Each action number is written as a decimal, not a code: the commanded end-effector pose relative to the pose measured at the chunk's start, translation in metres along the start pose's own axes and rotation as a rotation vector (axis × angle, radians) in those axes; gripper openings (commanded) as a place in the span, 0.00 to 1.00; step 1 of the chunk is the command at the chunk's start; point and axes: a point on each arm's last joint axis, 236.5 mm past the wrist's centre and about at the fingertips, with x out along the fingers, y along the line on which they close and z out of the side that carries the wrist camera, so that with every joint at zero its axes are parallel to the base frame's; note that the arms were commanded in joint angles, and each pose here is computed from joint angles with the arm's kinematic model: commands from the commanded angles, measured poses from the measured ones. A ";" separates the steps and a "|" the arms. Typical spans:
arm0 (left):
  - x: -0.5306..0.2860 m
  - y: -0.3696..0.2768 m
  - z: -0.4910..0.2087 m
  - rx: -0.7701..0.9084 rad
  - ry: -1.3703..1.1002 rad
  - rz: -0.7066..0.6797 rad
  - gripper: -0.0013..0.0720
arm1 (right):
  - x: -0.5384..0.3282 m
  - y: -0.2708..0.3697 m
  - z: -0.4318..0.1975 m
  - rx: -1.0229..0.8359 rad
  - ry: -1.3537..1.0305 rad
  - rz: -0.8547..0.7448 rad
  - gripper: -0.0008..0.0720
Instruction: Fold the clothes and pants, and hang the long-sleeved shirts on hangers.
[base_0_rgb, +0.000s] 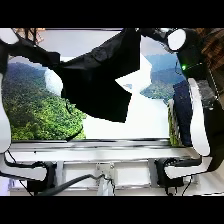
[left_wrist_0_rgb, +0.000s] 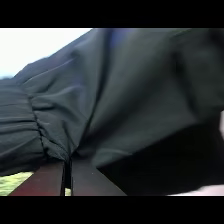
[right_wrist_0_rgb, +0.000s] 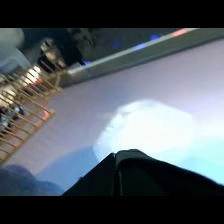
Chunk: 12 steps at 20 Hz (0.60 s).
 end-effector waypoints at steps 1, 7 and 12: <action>0.017 0.047 0.000 0.007 0.015 0.144 0.02 | 0.013 -0.018 -0.029 -0.008 0.102 -0.047 0.04; -0.016 0.062 -0.026 0.024 0.103 0.237 0.01 | -0.030 -0.042 -0.158 -0.154 0.564 -0.129 0.04; -0.016 0.039 -0.102 0.006 0.335 0.189 0.02 | -0.096 -0.054 -0.244 -0.169 0.676 -0.140 0.04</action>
